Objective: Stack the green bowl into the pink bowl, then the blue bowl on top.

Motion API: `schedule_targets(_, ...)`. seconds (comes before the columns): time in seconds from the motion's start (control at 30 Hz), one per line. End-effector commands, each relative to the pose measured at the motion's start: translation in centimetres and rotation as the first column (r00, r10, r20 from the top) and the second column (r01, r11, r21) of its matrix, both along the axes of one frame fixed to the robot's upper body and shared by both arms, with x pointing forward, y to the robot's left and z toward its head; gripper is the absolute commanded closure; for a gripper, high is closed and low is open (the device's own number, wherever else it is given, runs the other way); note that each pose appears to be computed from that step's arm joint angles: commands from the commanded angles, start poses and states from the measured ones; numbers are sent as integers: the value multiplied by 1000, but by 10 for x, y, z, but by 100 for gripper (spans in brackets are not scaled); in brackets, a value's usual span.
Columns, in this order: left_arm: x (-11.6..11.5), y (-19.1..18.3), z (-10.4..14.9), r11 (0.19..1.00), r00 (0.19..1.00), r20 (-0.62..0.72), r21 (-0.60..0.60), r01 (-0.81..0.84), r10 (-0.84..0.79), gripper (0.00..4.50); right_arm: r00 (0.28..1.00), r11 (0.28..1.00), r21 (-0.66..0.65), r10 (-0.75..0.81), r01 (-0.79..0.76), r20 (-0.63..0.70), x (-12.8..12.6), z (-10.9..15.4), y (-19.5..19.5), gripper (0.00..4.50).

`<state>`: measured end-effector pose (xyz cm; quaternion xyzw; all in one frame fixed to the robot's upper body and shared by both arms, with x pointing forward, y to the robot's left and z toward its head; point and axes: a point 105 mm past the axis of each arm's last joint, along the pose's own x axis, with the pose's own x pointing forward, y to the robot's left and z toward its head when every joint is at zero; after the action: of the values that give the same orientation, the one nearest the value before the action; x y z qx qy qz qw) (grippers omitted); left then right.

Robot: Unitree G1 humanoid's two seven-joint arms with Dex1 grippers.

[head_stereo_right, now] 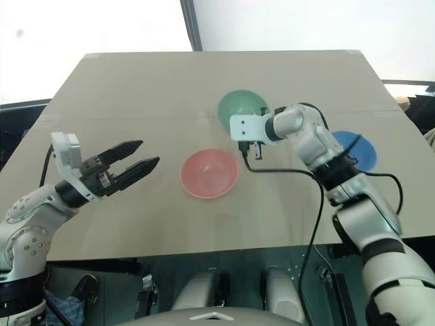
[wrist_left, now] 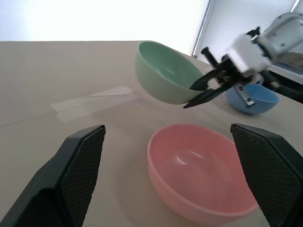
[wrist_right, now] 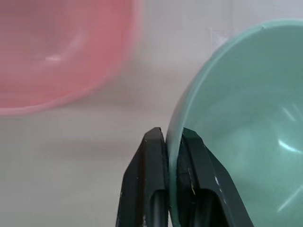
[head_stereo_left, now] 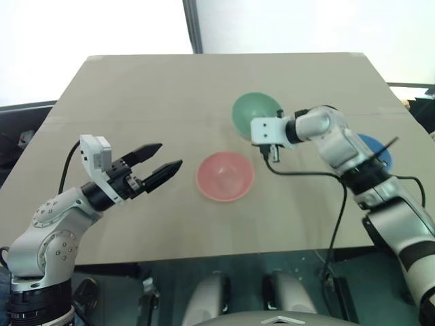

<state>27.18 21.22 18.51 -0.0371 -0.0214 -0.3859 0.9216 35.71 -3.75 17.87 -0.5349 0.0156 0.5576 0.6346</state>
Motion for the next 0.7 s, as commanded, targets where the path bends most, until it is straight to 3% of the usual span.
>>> schedule_targets(0.03, 3, -5, 7, 999, 998, 38, 29, 46, -47, 0, 977, 977, -29, 213, -212, 15, -54, 11, 18, 447)
schedule_targets(0.17, 7, -9, 5, 996, 996, 30, 34, 80, -81, 0, 955, 955, -40, 295, -295, 16, -87, 5, 41, 447)
schedule_targets(0.3, 12, -11, 7, 994, 994, 30, 33, 102, -103, 0, 946, 945, -60, 324, -322, 25, -98, -1, 56, 447)
schedule_targets(0.33, 13, -12, 7, 994, 994, 29, 34, 107, -108, 0, 947, 946, -54, 320, -318, 29, -97, -1, 60, 374)
schedule_targets(0.37, 13, -12, 6, 993, 993, 27, 36, 111, -112, 0, 948, 948, -52, 316, -314, 32, -96, -1, 62, 356)
schedule_targets(0.5, 14, -14, 6, 992, 992, 25, 36, 122, -123, 0, 959, 960, -44, 278, -276, 51, -89, 0, 63, 199)
schedule_targets(0.6, 14, -14, 5, 992, 992, 26, 34, 125, -126, 0, 971, 973, -21, 232, -231, 60, -81, 4, 61, 58)
schedule_targets(0.63, 14, -15, 5, 991, 992, 26, 33, 126, -127, 0, 974, 976, -15, 219, -219, 59, -79, 6, 59, 31)
schedule_targets(0.7, 13, -16, 5, 991, 991, 27, 30, 129, -130, 0, 981, 983, 4, 183, -183, 60, -73, 13, 52, 31)
